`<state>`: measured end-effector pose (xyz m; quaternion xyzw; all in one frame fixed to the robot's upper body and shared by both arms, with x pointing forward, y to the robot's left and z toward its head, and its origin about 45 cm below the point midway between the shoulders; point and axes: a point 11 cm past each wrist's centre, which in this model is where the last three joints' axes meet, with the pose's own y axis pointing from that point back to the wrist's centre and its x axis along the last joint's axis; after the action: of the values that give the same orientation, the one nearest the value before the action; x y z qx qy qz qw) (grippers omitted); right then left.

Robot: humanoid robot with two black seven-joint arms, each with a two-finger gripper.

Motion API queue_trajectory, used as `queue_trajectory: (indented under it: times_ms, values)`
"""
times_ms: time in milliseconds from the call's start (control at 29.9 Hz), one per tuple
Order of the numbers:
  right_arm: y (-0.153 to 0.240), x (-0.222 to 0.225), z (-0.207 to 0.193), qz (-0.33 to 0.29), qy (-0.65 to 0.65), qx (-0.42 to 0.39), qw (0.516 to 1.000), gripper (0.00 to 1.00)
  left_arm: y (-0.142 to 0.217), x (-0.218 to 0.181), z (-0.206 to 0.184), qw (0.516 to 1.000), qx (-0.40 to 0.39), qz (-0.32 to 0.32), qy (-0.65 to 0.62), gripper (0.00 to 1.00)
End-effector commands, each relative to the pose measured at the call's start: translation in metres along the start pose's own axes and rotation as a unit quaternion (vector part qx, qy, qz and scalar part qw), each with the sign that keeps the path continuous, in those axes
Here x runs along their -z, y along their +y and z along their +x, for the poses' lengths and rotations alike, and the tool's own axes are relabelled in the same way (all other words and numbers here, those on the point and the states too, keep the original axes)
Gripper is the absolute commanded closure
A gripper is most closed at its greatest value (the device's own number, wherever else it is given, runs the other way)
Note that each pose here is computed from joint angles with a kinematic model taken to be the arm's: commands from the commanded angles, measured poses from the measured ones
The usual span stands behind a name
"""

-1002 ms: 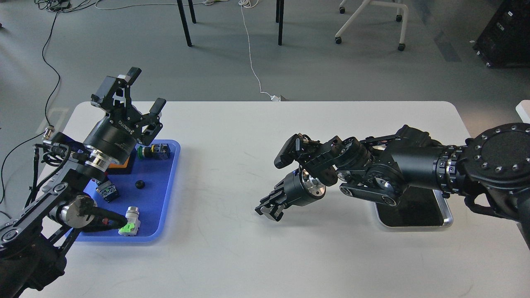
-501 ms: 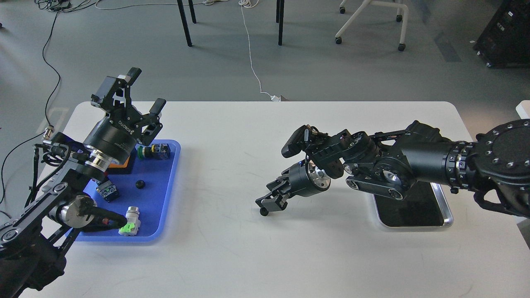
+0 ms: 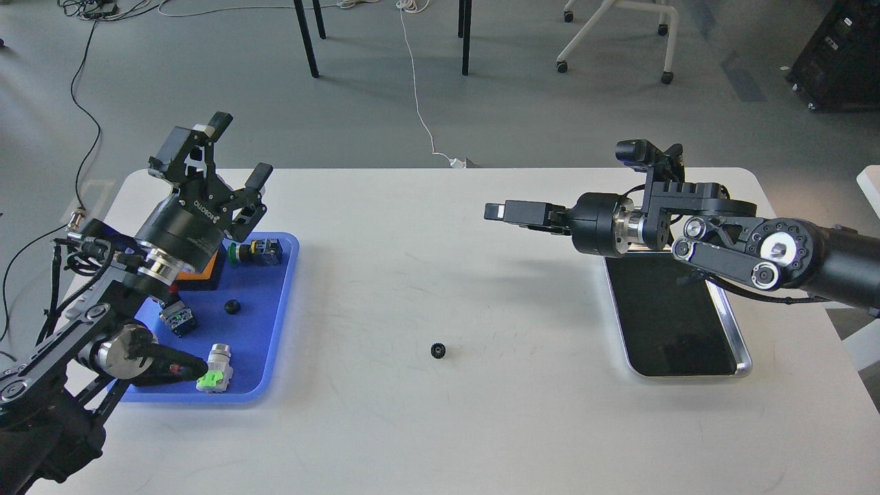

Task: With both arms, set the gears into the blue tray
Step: 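Open the right gripper to drop the part, then withdraw the right arm, then reach the left gripper to the second black part and grasp it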

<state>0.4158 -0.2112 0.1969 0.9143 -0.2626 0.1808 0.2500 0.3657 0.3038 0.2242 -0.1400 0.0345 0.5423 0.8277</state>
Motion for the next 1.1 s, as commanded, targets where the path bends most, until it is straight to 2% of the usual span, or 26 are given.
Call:
queue_trajectory:
  times_ms: [0,67,167,200,301,368,501,668,802,936,969,1002,1069]
  values:
    - [0.028,-0.032,-0.002,0.034,-0.179,-0.099,0.978,0.04,-0.002,-0.001,-0.003,1.0,0.009,0.001,-0.013,0.02]
    - [0.039,-0.042,-0.008,0.057,-0.256,-0.121,0.957,0.04,-0.002,0.0,-0.008,0.999,0.029,0.001,-0.038,0.02]
    - [0.042,-0.044,-0.008,0.061,-0.268,-0.124,0.954,0.04,-0.002,-0.001,-0.009,0.998,0.034,0.002,-0.045,0.02]
    - [0.061,-0.057,-0.01,0.113,-0.384,-0.152,0.904,0.04,0.002,0.01,-0.032,0.986,0.121,0.025,-0.112,0.02]
    - [0.075,-0.067,-0.012,0.15,-0.462,-0.176,0.856,0.04,0.004,0.016,-0.049,0.97,0.175,0.044,-0.165,0.02]
    - [0.097,-0.081,-0.001,0.158,-0.496,-0.219,0.825,0.04,0.005,0.019,-0.067,0.953,0.217,0.052,-0.204,0.02]
    - [0.124,-0.098,0.004,0.156,-0.524,-0.262,0.796,0.04,0.001,0.023,-0.095,0.917,0.287,0.056,-0.27,0.02]
    - [0.135,-0.111,-0.006,0.142,-0.534,-0.272,0.788,0.04,-0.002,0.045,-0.128,0.816,0.407,0.079,-0.404,0.02]
    - [0.136,-0.113,-0.008,0.139,-0.535,-0.273,0.787,0.04,-0.012,0.056,-0.15,0.677,0.499,0.076,-0.536,0.02]
    - [0.136,-0.113,-0.008,0.139,-0.535,-0.273,0.787,0.04,-0.022,0.065,-0.157,0.544,0.549,0.068,-0.631,0.03]
    - [0.136,-0.113,-0.008,0.139,-0.535,-0.273,0.787,0.04,-0.023,0.067,-0.157,0.536,0.552,0.069,-0.635,0.03]
    - [0.136,-0.112,-0.007,0.14,-0.535,-0.272,0.787,0.04,-0.024,0.075,-0.159,0.504,0.566,0.071,-0.649,0.04]
    - [0.136,-0.112,-0.007,0.14,-0.535,-0.272,0.787,0.04,-0.028,0.08,-0.169,0.487,0.579,0.066,-0.651,0.05]
